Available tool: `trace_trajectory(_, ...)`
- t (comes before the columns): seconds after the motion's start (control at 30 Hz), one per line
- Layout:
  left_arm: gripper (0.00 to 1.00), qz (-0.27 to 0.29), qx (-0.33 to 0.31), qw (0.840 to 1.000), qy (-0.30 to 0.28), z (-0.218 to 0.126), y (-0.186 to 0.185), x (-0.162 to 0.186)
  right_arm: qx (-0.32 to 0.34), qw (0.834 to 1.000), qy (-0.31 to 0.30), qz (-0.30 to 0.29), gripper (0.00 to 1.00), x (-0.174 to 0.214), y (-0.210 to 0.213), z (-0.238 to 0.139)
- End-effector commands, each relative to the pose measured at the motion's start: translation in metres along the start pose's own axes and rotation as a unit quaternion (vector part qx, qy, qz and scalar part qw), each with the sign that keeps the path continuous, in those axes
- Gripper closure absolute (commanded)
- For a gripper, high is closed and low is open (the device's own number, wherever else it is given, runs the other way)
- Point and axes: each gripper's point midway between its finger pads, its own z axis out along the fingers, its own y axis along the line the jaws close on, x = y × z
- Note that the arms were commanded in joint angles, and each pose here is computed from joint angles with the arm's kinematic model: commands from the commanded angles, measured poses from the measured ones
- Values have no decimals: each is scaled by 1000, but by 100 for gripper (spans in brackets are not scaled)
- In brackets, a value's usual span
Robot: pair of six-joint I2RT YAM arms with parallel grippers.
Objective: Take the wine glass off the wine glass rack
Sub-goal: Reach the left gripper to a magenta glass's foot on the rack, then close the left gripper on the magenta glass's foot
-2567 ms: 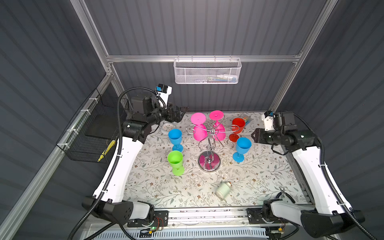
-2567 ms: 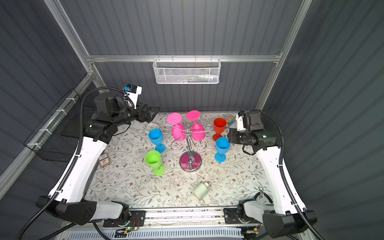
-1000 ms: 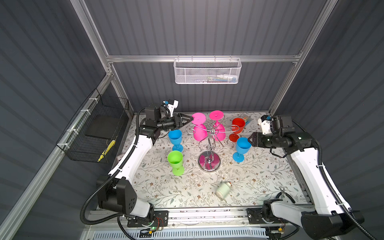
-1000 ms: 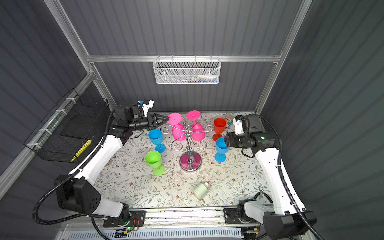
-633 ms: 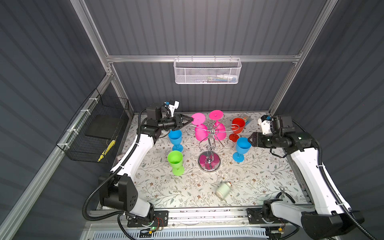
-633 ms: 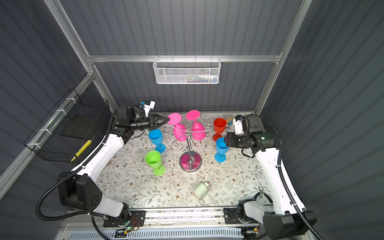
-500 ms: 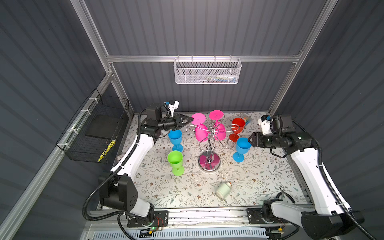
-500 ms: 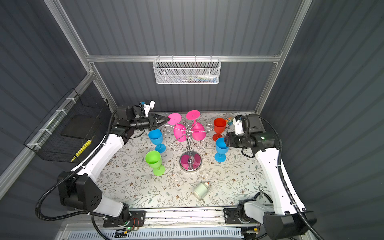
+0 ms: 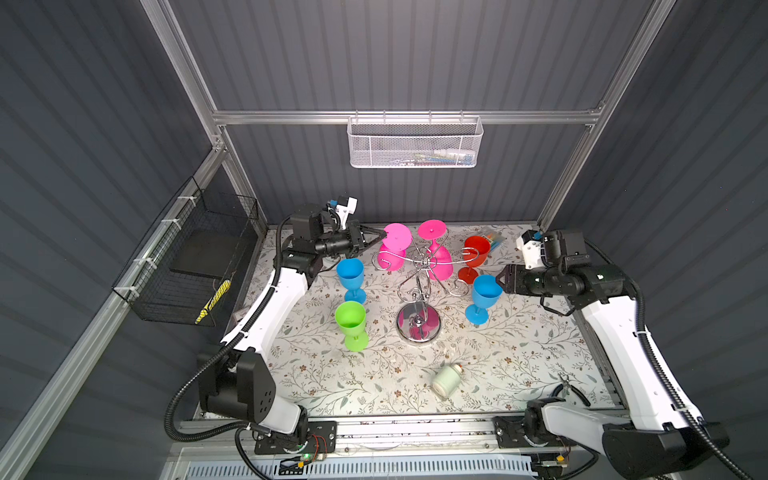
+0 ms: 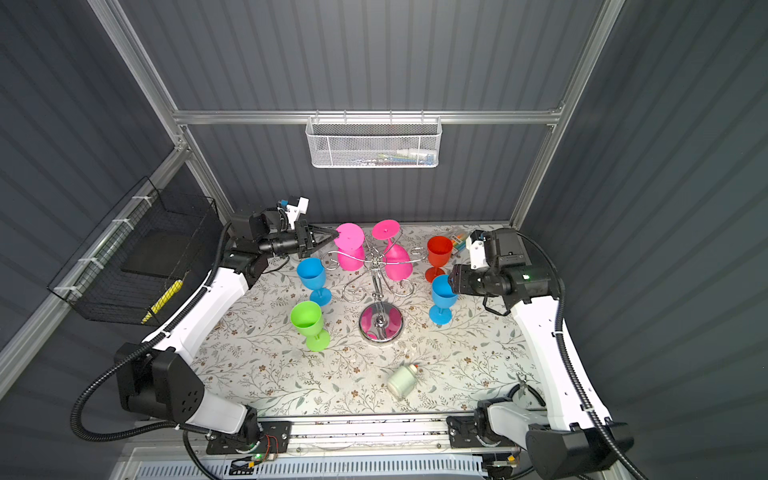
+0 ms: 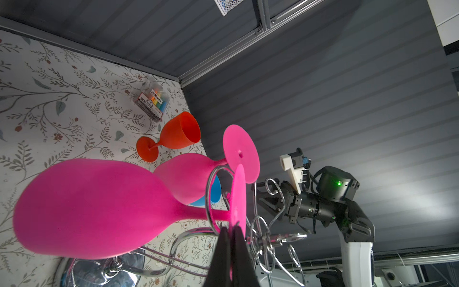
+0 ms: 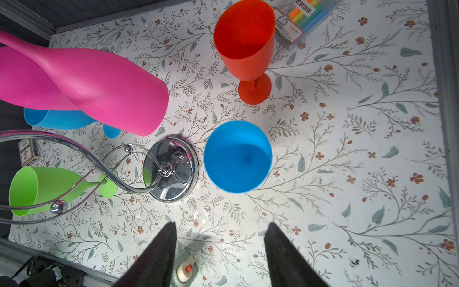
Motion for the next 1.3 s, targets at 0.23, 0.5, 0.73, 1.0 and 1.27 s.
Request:
trace_trajectory(0.23, 100, -42, 52, 997, -24, -3, -27, -11, 4, 1000, -3, -2, 41, 2, -2, -5)
trace_trajectory(0.5, 100, -49, 87, 994, -55, -8, -52, -29, 1, 1000, -6, -5, 41, -2, 0, -8)
trace_trajectory(0.73, 100, -51, 73, 995, -54, -5, -46, -31, 0, 1000, -7, -5, 41, -3, 1, -10)
trace_trajectory(1.0, 100, -50, 57, 997, -32, 11, -35, -26, 0, 1000, -6, -5, 41, -2, 1, -11)
trace_trajectory(1.27, 100, -25, 58, 998, 3, 29, -48, -18, 0, 1000, -5, -5, 41, -1, 1, -11)
